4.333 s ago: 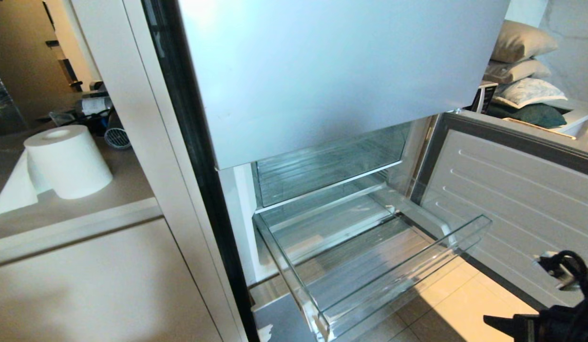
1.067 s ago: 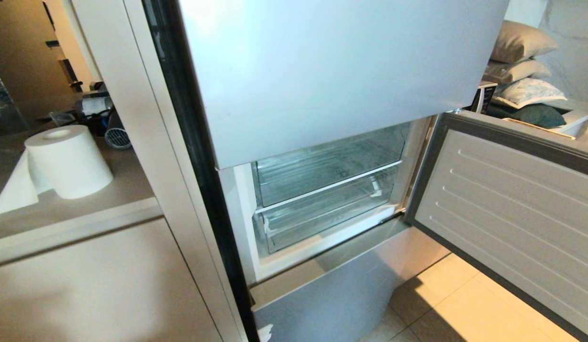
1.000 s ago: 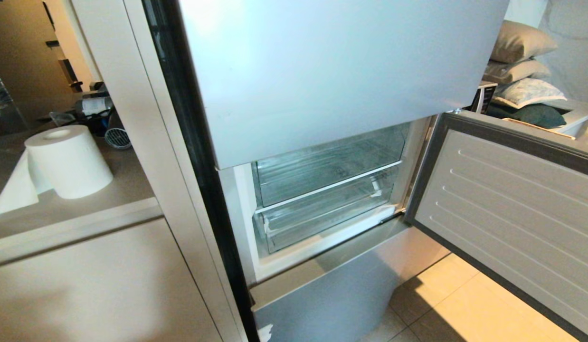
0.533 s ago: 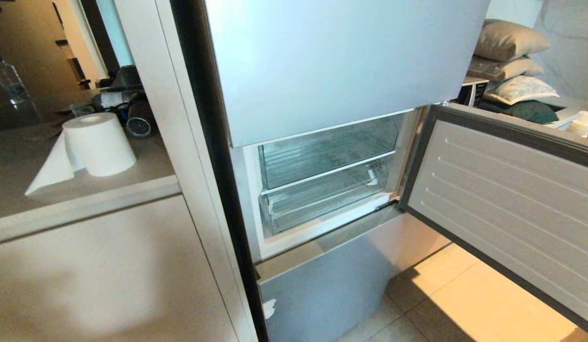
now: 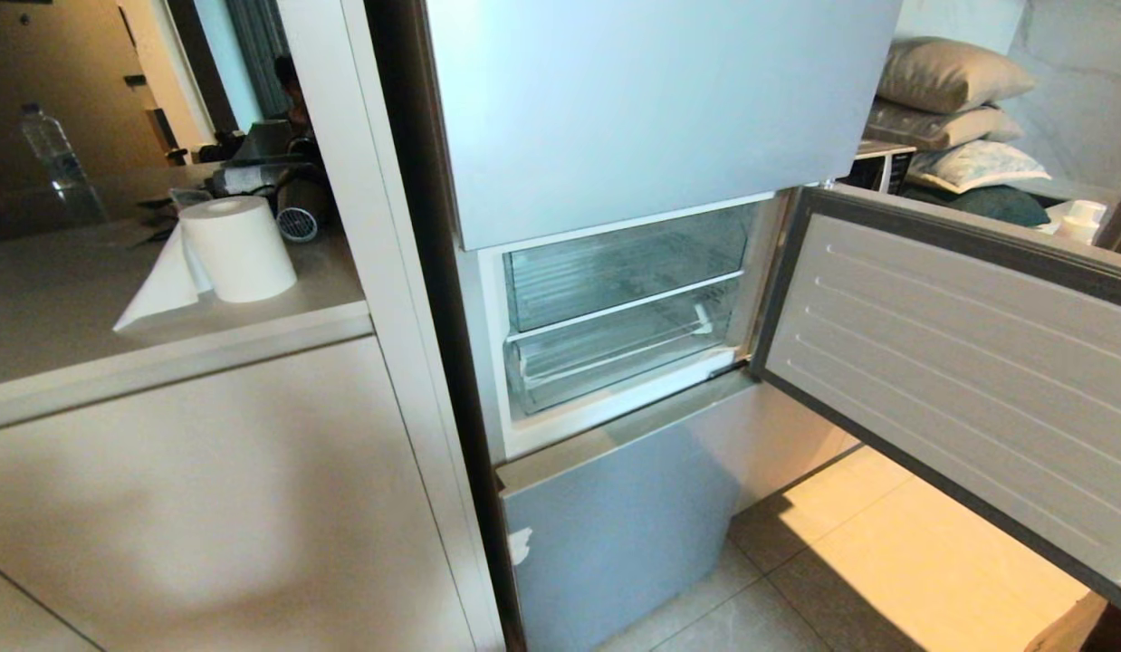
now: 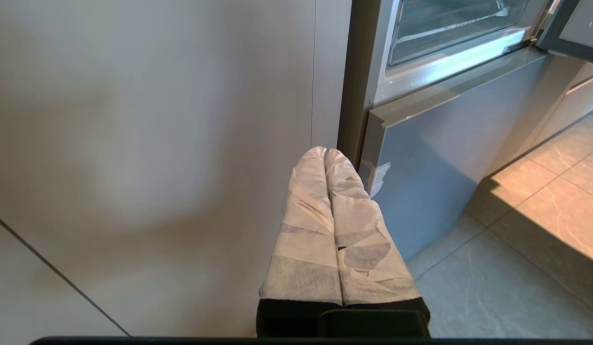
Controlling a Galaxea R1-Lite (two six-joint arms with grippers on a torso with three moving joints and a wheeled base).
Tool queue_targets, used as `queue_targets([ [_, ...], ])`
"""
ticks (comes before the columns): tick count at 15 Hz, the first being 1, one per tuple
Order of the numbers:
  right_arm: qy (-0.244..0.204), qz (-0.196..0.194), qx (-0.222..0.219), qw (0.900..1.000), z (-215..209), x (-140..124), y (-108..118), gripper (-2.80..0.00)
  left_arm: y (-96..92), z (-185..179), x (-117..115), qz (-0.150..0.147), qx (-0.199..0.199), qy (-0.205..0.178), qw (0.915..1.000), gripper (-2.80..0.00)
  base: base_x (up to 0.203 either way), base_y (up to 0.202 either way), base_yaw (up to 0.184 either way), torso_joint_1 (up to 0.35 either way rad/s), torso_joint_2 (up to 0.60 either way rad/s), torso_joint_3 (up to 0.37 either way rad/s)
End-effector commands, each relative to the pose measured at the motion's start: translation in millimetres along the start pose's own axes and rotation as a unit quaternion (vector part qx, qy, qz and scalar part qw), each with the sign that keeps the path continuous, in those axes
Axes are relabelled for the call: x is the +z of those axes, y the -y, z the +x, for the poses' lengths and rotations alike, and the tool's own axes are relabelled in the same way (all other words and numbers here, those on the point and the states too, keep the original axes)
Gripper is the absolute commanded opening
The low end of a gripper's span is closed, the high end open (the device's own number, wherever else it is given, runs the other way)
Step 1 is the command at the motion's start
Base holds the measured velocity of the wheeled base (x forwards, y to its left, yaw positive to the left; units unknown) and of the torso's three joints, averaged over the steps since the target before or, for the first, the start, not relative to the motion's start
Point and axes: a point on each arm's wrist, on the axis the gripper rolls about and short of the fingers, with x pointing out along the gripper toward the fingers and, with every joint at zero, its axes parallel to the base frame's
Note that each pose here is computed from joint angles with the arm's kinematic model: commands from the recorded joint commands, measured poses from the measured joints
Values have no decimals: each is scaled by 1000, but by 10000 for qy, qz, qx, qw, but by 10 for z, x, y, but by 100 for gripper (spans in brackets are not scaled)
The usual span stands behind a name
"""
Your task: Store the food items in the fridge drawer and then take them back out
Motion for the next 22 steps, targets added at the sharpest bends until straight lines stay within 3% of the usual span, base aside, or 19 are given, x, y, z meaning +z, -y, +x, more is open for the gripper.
queue_targets([
  [1, -33, -75, 20, 10000, -1, -1, -1, -280, 0, 0, -1, -1, 0, -4, 10000, -280, 0, 0, 0, 0, 0, 0],
  [4, 66, 25, -108, 9999, -64, 204, 11, -280, 0, 1, 0, -1, 0, -10, 10000, -280, 0, 0, 0, 0, 0, 0],
  [6, 274, 494, -449, 9974, -141, 698, 41, -280, 0, 1, 0, -1, 0, -10, 10000, -280, 0, 0, 0, 0, 0, 0],
  [8, -78, 1246, -881, 9882, 30, 1095, 54, -280, 0, 0, -1, -1, 0, -2, 10000, -280, 0, 0, 0, 0, 0, 0],
  [9, -241, 1730, -1235, 9768, 195, 1260, 68, -280, 0, 0, -1, -1, 0, -2, 10000, -280, 0, 0, 0, 0, 0, 0],
  [11, -60, 2444, -1982, 9492, 481, 1483, 153, -280, 0, 1, 0, -1, 0, -10, 10000, -280, 0, 0, 0, 0, 0, 0],
  [13, 507, 3075, -2860, 9061, 711, 1625, 424, -280, 0, 0, -1, -1, 0, -4, 10000, -280, 0, 0, 0, 0, 0, 0],
  [15, 943, 3772, -3411, 8559, 887, 1679, 918, -280, 0, 1, 0, -1, 0, -10, 10000, -280, 0, 0, 0, 0, 0, 0],
  [16, 1047, 4064, -3547, 8355, 956, 1656, 1197, -280, 0, 1, 0, -1, 0, -9, 10000, -280, 0, 0, 0, 0, 0, 0],
  [19, 1388, 4607, -3606, 7990, 1092, 1498, 1898, -280, 0, 1, 1, -1, 0, -3, 10000, -280, 0, 0, 0, 0, 0, 0],
  [22, 1851, 4609, -3742, 7831, 1048, 1355, 2440, -280, 0, 1, 0, -1, 0, -10, 10000, -280, 0, 0, 0, 0, 0, 0],
])
